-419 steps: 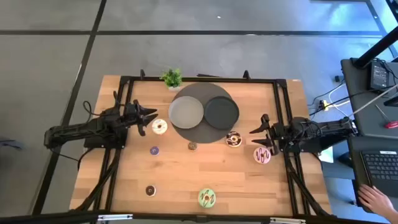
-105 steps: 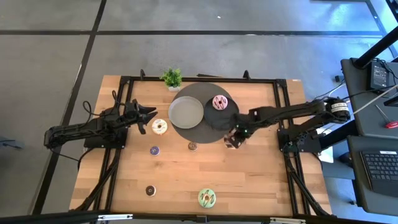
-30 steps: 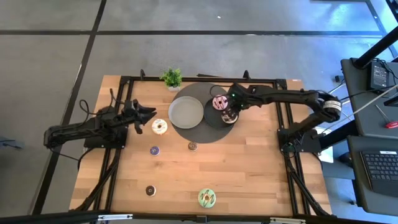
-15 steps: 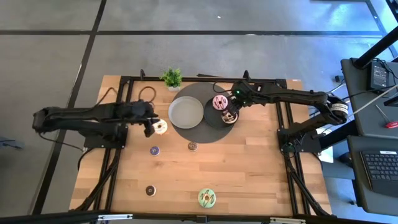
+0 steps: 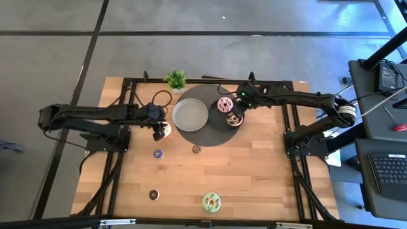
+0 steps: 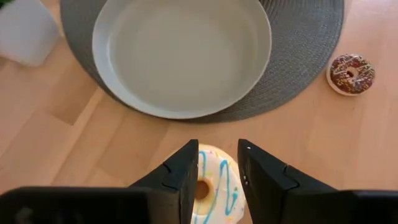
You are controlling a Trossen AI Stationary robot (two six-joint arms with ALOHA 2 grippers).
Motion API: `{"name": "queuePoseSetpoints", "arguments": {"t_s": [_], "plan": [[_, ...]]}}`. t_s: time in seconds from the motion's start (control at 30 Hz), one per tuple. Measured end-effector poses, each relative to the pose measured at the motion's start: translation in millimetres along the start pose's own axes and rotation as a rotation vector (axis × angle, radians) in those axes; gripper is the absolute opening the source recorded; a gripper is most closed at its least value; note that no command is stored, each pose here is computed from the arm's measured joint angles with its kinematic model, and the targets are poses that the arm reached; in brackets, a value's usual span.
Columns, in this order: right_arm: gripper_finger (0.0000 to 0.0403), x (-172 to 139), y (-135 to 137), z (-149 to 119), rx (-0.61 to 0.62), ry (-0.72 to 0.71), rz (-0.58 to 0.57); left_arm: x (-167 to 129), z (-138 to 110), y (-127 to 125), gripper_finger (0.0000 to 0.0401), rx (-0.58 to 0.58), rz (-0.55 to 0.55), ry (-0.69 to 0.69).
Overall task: Pick & Place donuts
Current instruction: Put the big white donut on the black plate
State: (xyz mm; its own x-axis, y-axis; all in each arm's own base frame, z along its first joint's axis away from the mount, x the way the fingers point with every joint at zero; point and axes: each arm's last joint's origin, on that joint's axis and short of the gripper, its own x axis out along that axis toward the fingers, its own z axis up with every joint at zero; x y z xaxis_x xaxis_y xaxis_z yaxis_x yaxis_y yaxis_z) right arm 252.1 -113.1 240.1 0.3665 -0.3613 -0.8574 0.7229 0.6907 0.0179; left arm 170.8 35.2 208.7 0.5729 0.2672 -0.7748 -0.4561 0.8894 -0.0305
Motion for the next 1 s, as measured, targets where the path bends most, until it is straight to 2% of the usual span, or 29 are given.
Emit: {"name": "queuePoseSetpoints", "arguments": {"t_s": [0.27, 0.37, 0.43, 0.53, 0.7, 0.83, 1.0], "plan": [[0.0131, 0.2, 1.3, 2.7, 0.006, -0.026, 0.016, -0.1, 0.1, 0.9, 0.018, -0.021, 0.03, -0.007], [0.0131, 0.3, 1.3, 2.6, 0.006, -0.026, 0.017, -0.1, 0.1, 0.3, 0.0198, -0.107, 0.007, -0.003], [0.0131, 0.3, 1.3, 2.6, 0.006, -0.026, 0.017, -0.1, 0.0, -0.6, 0.0201, -0.17, -0.019, 0.004], [0.0131, 0.3, 1.4, 2.9, 0.006, -0.028, 0.018, -0.2, -3.1, 0.0, 0.0199, -0.189, -0.016, 0.038], [0.0131, 0.3, 1.8, 3.8, 0.01, -0.038, 0.023, 1.2, -20.2, 9.3, 0.0192, -0.405, 0.174, 0.188], [0.0131, 0.2, 2.5, 5.8, 0.014, -0.058, 0.03, 5.7, -22.5, 10.2, 0.0192, -0.546, 0.211, 0.222], [0.0131, 0.1, 2.8, 6.6, 0.016, -0.066, 0.034, 16.4, -22.5, 8.4, 0.0191, -0.641, 0.247, 0.247]]}}
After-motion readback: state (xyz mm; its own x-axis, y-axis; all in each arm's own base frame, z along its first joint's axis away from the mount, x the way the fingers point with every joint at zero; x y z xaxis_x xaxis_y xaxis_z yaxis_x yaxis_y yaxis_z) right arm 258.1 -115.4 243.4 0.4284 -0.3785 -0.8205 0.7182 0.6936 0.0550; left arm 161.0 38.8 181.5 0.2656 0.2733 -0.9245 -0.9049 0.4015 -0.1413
